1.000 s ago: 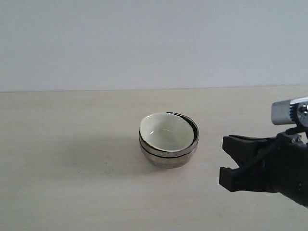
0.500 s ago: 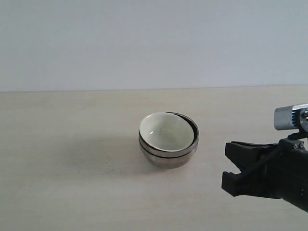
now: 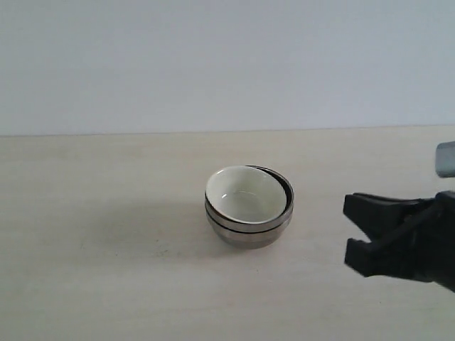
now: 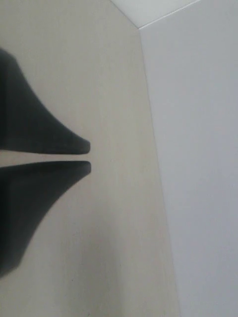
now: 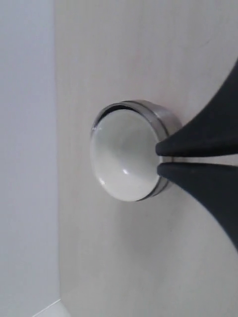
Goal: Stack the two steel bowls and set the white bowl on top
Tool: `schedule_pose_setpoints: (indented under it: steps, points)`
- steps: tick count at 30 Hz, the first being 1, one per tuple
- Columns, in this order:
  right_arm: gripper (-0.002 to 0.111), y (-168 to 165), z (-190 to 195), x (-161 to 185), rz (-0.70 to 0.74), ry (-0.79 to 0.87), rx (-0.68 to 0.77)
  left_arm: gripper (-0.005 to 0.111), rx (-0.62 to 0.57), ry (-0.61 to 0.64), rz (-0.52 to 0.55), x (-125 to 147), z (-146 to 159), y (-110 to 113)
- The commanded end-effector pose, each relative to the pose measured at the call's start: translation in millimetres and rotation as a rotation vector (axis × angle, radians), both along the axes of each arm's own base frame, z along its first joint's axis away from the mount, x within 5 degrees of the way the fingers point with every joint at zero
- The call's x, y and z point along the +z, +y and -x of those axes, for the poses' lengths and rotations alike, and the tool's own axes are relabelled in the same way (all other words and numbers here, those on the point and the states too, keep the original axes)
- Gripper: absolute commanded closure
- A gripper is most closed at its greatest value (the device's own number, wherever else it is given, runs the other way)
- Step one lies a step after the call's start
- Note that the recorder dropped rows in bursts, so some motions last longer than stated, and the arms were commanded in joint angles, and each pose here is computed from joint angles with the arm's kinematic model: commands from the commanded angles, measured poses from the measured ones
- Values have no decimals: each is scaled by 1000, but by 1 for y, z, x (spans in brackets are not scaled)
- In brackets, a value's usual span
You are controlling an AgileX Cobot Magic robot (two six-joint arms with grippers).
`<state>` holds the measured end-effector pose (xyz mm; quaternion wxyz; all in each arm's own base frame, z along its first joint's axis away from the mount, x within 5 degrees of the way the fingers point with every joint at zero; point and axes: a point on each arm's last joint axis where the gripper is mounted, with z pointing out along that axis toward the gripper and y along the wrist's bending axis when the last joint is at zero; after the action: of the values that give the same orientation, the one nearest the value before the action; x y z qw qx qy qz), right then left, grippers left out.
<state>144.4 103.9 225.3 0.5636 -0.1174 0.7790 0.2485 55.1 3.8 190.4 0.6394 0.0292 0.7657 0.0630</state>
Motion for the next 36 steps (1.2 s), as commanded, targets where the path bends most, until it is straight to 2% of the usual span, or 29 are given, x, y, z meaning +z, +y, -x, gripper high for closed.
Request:
schedule_pose_setpoints:
  steps: [1, 7, 10, 13, 19, 26, 32, 36]
  points:
    - [108, -16, 17, 30, -114, -152, -13, 103, 1, -7, 16, 0, 0, 0]
    - [108, -40, 47, 65, -275, -354, -14, 103, 1, -7, 16, 0, 0, 0]
    - [108, -52, 59, 75, -307, -446, -29, 103, 1, -7, 16, 0, 0, 0]
    - [108, -59, 65, 79, -371, -444, -54, 103, 1, -7, 16, 0, 0, 0]
    - [108, -69, 62, 67, -264, -362, -164, 103, 1, -7, 16, 0, 0, 0]
    - [108, -86, 65, 24, -189, -292, -342, 103, 1, -7, 16, 0, 0, 0]
    - [108, -94, 79, -1, -189, -371, -393, 103, 1, -7, 16, 0, 0, 0]
    - [108, -95, 87, -7, -82, -373, -400, 103, 1, -7, 16, 0, 0, 0]
